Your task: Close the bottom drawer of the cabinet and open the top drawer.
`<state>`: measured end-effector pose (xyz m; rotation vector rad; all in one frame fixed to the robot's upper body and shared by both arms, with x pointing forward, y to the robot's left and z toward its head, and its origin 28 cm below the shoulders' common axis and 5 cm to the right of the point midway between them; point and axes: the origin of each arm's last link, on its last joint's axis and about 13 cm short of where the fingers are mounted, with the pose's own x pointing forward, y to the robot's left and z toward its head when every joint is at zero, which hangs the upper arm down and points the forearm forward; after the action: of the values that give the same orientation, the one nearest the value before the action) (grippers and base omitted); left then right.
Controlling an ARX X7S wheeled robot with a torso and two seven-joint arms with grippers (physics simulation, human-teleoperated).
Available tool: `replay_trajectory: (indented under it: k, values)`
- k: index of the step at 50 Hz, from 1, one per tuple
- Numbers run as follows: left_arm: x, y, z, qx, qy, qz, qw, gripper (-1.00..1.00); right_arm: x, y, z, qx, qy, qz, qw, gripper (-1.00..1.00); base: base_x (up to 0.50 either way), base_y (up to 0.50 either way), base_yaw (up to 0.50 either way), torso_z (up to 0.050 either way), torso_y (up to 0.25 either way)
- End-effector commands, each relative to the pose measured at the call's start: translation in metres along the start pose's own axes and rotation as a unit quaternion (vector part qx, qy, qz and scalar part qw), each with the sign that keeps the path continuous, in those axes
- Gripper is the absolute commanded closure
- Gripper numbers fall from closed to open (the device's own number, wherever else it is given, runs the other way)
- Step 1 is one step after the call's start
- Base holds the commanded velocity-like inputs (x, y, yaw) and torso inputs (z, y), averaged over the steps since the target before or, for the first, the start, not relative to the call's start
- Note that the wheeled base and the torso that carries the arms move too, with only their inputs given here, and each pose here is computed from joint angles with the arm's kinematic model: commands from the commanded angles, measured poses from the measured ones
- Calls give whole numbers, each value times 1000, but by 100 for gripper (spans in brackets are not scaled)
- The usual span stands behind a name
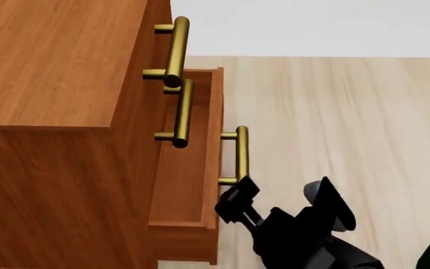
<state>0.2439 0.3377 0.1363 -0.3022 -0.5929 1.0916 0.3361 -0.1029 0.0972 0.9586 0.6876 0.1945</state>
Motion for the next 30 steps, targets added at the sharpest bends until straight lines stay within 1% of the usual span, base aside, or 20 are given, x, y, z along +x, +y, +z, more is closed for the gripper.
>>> replay_trajectory:
  k: [1, 2, 4, 7, 11, 21, 30]
  values:
    - [1, -2, 1, 2, -1, -1, 1000, -100, 8, 12, -7, 32, 77, 59, 995, -100, 0, 0, 0, 0, 0]
    - [1, -2, 2, 4, -1, -1, 1000, -100, 8, 14, -7, 38, 83, 68, 993, -100, 0, 0, 0, 0, 0]
    - [1, -2, 2, 4, -1, -1, 1000, -100, 7, 20, -7, 37, 96, 85, 991, -100, 0, 0, 1, 0, 0]
    - [0, -2, 2, 3, -1, -1, 1000, -100, 11, 25, -8, 38, 109, 93, 989, -100, 0, 0, 0, 0, 0]
    - [1, -2, 1, 4, -3, -1, 1000, -100, 15, 31, -8, 27, 129, 107, 985, -100, 0, 0, 1, 0, 0]
    - [0, -2, 1, 3, -2, 0, 1000, -100, 29, 41, -9, 9, 155, 109, 982, -100, 0, 0, 1, 0, 0]
    - [1, -1, 2, 0, -2, 1, 1000, -100, 41, 47, -19, -8, 184, 104, 977, -100, 0, 0, 1, 0, 0]
